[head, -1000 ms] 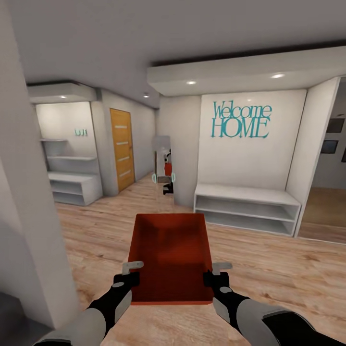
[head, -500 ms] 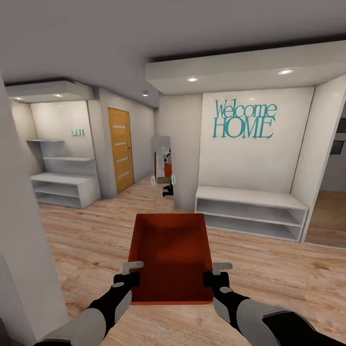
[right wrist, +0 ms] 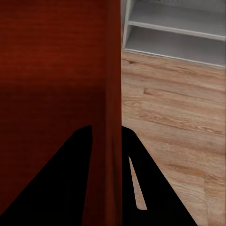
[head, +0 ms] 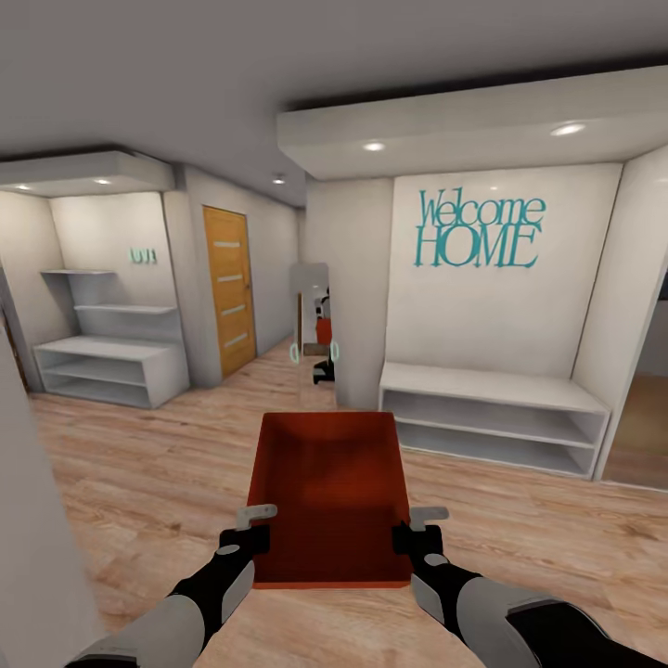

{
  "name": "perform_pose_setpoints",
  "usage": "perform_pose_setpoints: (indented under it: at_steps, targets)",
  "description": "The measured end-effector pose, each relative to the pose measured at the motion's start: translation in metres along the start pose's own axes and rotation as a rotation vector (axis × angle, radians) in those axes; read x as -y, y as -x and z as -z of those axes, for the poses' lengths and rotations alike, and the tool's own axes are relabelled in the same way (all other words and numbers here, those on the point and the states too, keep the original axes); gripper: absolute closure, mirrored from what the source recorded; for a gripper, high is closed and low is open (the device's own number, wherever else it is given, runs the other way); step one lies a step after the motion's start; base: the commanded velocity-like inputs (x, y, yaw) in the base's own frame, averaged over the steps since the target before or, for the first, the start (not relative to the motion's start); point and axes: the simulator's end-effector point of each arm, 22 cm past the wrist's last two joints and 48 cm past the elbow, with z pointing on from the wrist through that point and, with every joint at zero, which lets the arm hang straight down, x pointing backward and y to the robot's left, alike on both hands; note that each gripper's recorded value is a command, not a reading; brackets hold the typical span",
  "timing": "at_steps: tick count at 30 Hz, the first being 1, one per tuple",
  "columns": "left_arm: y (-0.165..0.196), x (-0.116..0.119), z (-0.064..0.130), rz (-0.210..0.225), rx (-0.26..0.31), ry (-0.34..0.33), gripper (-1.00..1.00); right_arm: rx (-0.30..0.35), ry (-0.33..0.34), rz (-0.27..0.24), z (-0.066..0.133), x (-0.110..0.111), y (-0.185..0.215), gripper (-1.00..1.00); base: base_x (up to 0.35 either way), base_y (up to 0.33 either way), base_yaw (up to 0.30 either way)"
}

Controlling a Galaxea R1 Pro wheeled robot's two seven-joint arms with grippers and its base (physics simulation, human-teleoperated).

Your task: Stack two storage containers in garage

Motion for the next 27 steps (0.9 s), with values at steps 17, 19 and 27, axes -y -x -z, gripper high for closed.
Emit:
perform_pose_setpoints:
  at_steps: [17, 19, 27]
  targets:
    - [-0.0001, 0.0001, 0.0, 0.001, 0.0, 0.0, 1.0, 0.0, 0.0, 0.0, -0.0001, 0.0, 0.0002, 1.0, 0.32, 0.0, 0.0]
    - [-0.0001, -0.0001, 0.0, 0.001, 0.0, 0.0, 1.0, 0.0, 0.0, 0.001, -0.0001, -0.0001, 0.0002, 1.0, 0.32, 0.0, 0.0]
    - [0.0, -0.0005, -0.0001, 0.0, 0.0, 0.0, 1.0, 0.0, 0.0, 0.001, 0.0, -0.0005, 0.0004, 1.0, 0.32, 0.0, 0.0]
